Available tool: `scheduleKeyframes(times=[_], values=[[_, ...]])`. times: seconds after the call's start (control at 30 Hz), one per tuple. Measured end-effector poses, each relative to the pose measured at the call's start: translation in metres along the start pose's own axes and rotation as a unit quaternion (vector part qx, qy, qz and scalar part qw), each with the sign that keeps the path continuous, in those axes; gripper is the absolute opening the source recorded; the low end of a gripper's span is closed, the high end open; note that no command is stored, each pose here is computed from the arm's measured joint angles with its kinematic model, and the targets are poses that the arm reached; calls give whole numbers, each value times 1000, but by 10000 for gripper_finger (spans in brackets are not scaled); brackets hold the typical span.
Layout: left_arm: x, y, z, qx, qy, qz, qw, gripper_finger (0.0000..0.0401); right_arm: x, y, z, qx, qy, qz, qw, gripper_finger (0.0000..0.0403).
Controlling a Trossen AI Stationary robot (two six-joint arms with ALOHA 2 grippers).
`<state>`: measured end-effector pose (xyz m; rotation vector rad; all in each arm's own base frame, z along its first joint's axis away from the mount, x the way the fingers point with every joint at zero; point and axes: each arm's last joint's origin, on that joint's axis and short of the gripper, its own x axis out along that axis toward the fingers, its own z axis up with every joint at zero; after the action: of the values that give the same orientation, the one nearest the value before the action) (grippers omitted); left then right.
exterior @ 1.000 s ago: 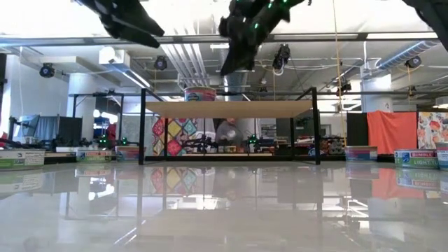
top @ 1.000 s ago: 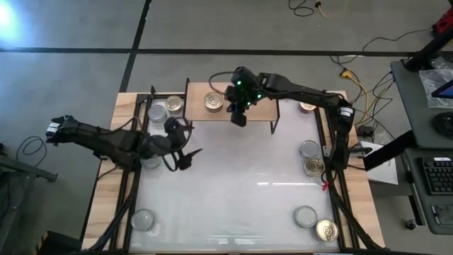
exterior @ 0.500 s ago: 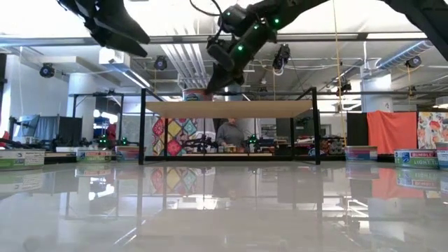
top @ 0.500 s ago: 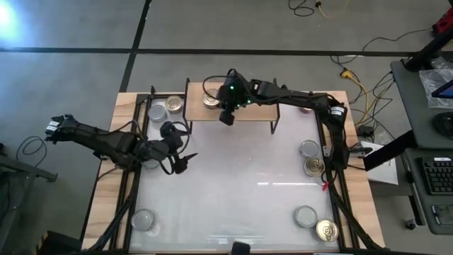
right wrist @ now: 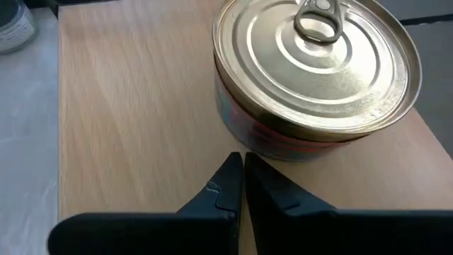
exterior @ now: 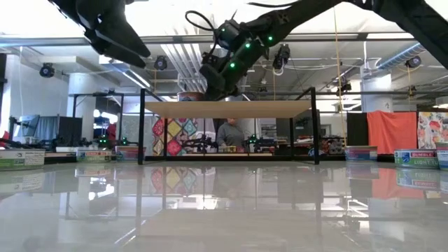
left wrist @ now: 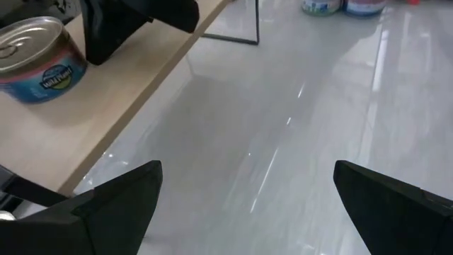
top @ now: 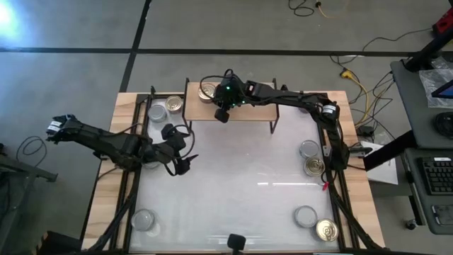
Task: Stack canned seafood by type on shelf
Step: Put the blue-pink tuna can on the shelf, then put the blue and pink tuna can on the shelf
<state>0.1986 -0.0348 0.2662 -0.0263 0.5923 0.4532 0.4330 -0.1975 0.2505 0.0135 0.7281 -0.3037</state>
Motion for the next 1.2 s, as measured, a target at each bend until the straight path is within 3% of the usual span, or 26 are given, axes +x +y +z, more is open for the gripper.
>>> scheduleKeyframes(times=[0.2,0.33,0.63,0.93,1.07,1.2], values=[[2,-1,-1,3,2,3,1000,400,-8,-2,2,-8,1,-6,1000,12],[2,-1,0,6,-4,20,1000,400,-10,-7,4,-9,0,-47,999,12],[14,-7,-5,29,17,35,999,400,-9,-10,14,-1,-54,-66,996,12],[11,-5,-4,30,13,34,999,400,-32,-8,12,-3,-9,-58,998,12],[8,-3,-3,27,6,31,999,400,-59,12,11,0,43,-16,999,12],[11,-5,-3,26,7,32,999,400,-89,67,9,-38,73,70,994,12]])
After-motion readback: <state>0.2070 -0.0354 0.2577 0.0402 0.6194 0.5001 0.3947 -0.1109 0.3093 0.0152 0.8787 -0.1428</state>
